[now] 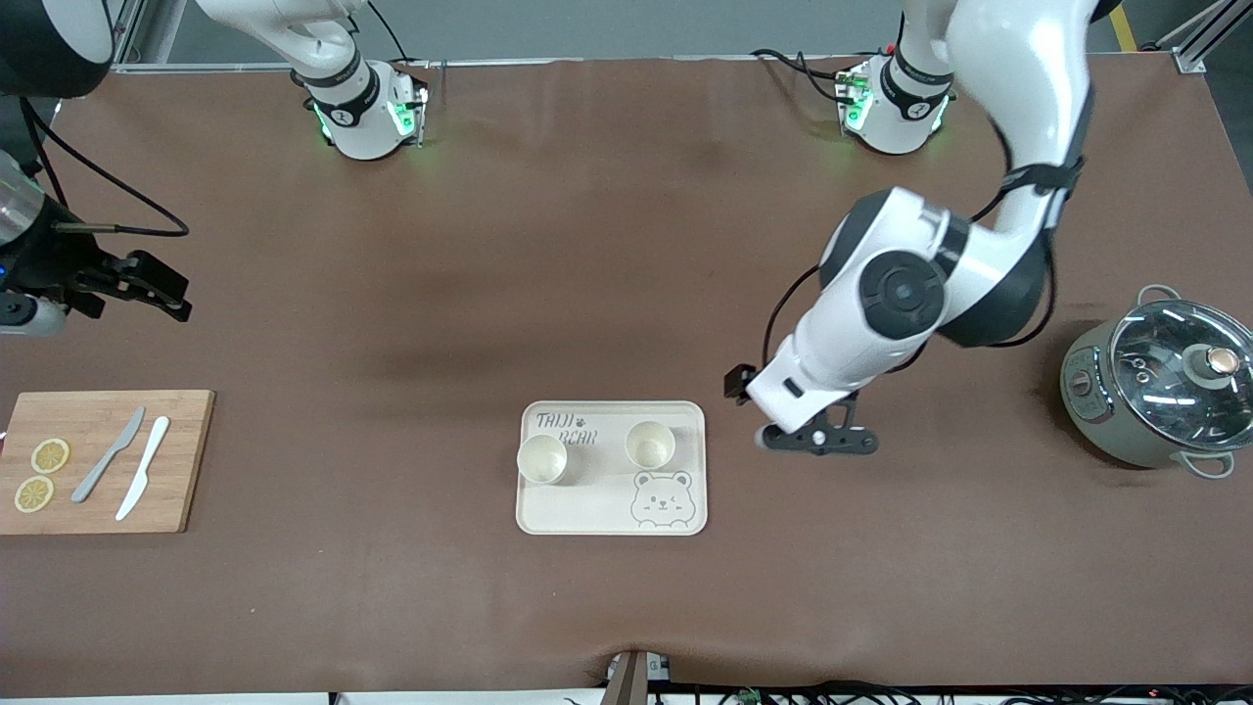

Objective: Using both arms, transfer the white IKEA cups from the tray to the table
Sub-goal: 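Reach the right gripper and the left gripper toward the white cups, then lower both grippers around the two white cups and close them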

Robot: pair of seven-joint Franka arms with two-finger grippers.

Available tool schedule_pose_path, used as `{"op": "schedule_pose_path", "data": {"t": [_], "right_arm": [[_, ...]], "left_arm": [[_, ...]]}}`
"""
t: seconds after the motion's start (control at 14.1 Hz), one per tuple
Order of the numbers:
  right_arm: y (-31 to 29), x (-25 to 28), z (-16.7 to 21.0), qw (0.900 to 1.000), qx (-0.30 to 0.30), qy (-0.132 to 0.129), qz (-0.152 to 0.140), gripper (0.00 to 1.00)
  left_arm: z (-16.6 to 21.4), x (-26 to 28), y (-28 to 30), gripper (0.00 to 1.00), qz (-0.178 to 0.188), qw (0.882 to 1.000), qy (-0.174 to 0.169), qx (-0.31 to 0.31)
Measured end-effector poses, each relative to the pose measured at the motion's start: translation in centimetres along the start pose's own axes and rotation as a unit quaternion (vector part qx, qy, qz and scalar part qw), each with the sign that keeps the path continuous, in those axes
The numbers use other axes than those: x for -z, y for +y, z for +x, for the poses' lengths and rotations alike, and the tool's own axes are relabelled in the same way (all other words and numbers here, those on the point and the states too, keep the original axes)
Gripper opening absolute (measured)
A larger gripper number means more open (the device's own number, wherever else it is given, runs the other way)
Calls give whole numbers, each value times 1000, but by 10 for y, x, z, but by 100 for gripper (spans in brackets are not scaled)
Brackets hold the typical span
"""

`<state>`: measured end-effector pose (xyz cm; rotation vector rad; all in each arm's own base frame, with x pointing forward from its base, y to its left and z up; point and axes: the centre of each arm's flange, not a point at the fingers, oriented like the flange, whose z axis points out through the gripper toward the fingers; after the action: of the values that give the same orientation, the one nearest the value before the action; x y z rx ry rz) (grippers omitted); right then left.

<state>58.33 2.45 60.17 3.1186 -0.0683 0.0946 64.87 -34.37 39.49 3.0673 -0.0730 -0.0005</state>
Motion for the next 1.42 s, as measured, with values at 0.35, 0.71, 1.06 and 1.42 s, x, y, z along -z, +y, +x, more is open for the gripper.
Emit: {"op": "schedule_pose_path", "data": {"t": [0.35, 0.71, 1.06, 1.42], "right_arm": [[-21, -39, 16, 997, -17, -25, 65, 100], [-95, -116, 44, 997, -17, -37, 61, 100], [-144, -173, 71, 996, -56, -26, 58, 100], [-218, -230, 88, 993, -103, -21, 57, 100]], "left_arm": [[-3, -77, 68, 100, 24, 998, 57, 3], [7, -115, 77, 100, 1, 996, 93, 15], [5, -126, 84, 100, -5, 995, 102, 11], [0, -134, 92, 100, -6, 995, 100, 4]]}}
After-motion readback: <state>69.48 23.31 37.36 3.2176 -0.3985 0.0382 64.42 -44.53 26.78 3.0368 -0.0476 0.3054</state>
